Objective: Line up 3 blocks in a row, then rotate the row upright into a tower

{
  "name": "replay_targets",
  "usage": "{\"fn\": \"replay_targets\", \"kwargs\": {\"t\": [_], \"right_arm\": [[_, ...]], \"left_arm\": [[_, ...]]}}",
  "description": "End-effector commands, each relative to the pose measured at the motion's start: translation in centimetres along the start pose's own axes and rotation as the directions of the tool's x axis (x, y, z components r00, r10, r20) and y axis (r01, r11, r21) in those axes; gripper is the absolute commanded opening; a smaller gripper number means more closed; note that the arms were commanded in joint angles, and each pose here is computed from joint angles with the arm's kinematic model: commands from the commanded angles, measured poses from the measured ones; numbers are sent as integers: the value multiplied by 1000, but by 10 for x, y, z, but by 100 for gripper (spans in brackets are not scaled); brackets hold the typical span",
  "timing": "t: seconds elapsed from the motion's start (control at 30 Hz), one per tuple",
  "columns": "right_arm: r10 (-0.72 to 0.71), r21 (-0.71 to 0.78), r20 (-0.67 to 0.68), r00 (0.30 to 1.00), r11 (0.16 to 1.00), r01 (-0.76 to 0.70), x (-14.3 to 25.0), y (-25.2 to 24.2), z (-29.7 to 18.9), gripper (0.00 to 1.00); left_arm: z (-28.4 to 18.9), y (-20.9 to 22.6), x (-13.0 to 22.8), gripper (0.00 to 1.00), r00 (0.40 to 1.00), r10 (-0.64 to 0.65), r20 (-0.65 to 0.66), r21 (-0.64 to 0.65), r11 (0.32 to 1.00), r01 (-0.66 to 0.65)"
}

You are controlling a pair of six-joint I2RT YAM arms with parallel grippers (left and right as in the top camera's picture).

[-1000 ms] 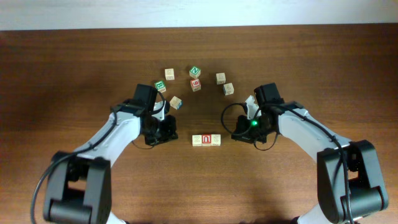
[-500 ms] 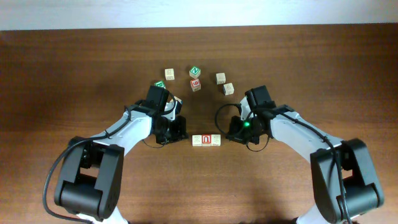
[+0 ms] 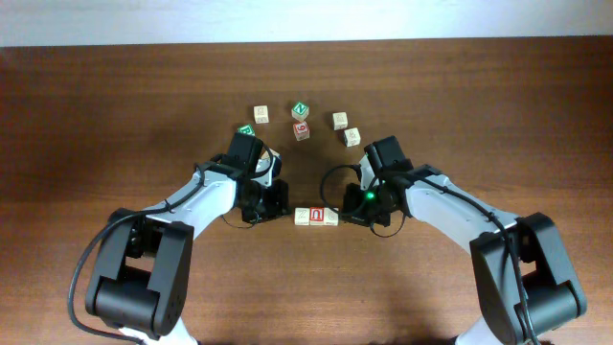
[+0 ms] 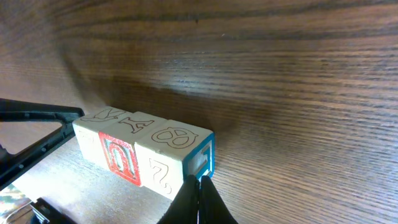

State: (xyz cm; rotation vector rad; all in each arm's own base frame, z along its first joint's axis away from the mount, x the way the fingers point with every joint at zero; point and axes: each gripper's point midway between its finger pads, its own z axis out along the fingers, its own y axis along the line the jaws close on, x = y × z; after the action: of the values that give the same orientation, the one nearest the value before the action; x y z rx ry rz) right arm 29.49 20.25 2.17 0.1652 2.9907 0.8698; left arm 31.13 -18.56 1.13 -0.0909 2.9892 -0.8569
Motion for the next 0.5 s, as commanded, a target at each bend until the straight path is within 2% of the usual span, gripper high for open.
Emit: {"fn": "replay_targets", "kwargs": {"t": [0.0,0.1,0.37,0.47], "right_arm": [[-7,-8,-29,1000,1000,6,9,5,6,4],[-6,-8,-28,1000,1000,6,8,4,6,4],[-9,-7,-28,1000,1000,9,8,4,6,4],[-13,-8,-28,1000,1000,12,8,4,6,4]], "left_arm": [[4,1,2,0,1000,-11,-12,-2,1000,11],[4,1,3,0,1000,-6,-13,-1,1000,5],[3,-11,10,0,988,152,-41,87,985,-148],[0,-5,14,0,979,192,-61,80,979,-187]]}}
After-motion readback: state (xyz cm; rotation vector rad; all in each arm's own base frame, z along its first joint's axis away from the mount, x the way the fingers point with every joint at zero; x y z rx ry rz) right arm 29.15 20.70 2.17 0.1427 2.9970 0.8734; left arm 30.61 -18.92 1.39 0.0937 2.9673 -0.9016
